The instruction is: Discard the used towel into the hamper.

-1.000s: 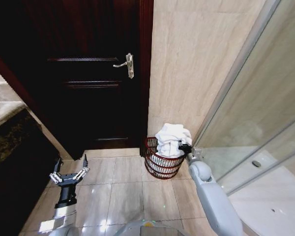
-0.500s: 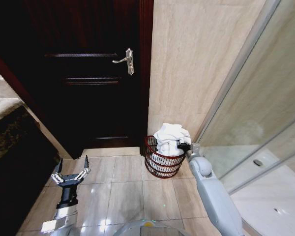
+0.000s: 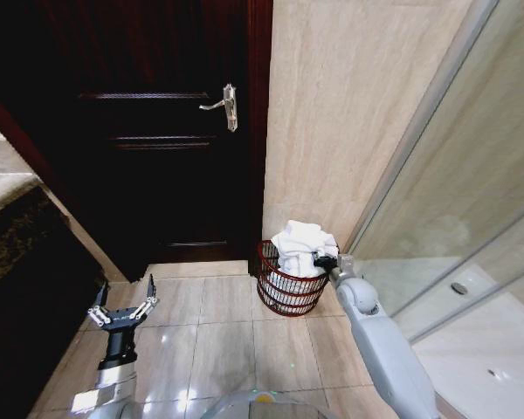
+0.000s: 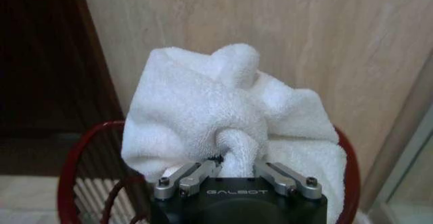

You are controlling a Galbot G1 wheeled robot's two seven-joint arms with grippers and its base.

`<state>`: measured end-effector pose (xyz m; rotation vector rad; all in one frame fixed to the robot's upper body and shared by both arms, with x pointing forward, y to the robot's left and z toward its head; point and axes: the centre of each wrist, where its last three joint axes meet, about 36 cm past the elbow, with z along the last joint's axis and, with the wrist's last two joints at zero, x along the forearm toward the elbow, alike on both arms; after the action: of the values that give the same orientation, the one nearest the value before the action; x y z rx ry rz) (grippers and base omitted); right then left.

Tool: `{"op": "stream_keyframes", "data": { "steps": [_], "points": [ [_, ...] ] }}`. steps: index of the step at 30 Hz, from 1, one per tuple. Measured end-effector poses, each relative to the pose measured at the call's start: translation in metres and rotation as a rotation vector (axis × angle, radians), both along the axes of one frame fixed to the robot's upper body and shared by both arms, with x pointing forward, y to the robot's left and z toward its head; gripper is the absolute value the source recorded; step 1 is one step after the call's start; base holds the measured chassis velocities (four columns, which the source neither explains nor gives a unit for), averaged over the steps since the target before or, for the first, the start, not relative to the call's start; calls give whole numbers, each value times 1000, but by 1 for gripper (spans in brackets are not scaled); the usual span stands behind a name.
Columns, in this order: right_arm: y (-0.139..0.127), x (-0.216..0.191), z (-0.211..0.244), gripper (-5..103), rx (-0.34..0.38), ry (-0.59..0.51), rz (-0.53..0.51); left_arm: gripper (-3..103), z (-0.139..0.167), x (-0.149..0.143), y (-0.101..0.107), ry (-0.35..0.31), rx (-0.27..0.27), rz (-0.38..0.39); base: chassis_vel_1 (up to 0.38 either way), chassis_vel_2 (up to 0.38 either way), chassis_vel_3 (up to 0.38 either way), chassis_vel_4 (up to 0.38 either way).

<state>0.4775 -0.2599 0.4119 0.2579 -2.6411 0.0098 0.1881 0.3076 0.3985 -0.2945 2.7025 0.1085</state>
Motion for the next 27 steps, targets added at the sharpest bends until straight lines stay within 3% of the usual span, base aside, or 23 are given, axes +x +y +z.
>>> {"op": "stream_keyframes", "data": {
  "steps": [5,17,27],
  "points": [
    [-7,10,5,12,27,82,30,100,7,-4,8,-9,2,30,0,0,0,0],
    [-10,41,11,12,31,160,66,100,5,-9,20,6,-8,68,0,0,0,0],
    [-8,62,-19,12,14,234,74,100,7,-6,28,7,-14,89,0,0,0,0]
  ]
}}
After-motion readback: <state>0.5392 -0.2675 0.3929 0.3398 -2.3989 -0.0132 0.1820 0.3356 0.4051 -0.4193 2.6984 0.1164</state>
